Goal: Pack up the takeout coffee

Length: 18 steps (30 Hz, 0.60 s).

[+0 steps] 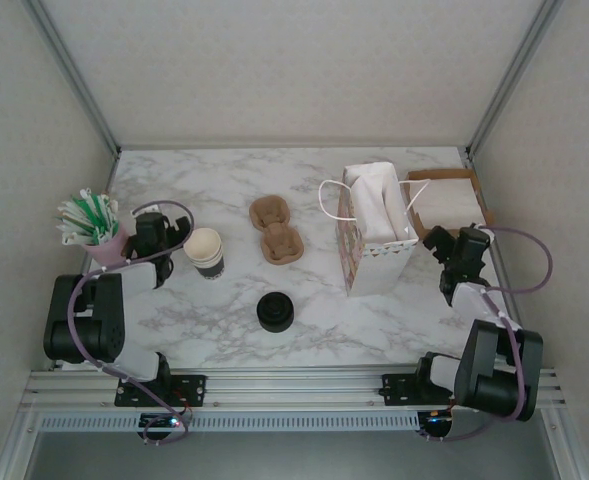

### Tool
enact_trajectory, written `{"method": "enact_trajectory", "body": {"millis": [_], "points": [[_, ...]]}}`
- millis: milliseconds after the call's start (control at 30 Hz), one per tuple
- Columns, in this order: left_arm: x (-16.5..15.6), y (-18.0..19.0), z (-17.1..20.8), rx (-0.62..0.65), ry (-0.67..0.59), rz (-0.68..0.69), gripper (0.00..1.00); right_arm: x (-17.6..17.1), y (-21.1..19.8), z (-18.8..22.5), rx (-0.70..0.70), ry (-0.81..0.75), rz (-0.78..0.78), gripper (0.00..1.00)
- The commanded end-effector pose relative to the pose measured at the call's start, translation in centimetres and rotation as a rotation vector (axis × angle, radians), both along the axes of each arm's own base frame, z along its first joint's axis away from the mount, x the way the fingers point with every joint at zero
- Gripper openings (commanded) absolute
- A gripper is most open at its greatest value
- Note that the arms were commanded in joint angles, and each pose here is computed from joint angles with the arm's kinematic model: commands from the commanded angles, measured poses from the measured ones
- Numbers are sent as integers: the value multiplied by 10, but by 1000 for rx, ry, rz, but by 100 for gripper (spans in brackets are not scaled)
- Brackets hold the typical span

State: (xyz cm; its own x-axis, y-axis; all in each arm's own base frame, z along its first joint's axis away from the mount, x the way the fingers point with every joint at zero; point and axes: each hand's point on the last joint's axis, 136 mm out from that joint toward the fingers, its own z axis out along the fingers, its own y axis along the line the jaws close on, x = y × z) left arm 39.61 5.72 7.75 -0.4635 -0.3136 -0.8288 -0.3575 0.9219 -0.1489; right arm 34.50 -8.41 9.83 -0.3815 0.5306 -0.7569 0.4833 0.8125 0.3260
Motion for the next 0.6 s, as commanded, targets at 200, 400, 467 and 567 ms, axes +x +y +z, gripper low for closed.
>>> {"method": "enact_trajectory", "body": {"millis": [200,400,467,567], "points": [[-12,3,36,22,-224,-19,100,14,8,-8,-132,-79,38,99],[-19,8,47,22,-301,6,100,20,18,1,-212,-106,82,99],[-21,10,51,19,-329,18,100,21,22,3,-244,-122,91,99],[-20,13,54,15,-354,32,100,27,31,1,-291,-119,122,99]]}}
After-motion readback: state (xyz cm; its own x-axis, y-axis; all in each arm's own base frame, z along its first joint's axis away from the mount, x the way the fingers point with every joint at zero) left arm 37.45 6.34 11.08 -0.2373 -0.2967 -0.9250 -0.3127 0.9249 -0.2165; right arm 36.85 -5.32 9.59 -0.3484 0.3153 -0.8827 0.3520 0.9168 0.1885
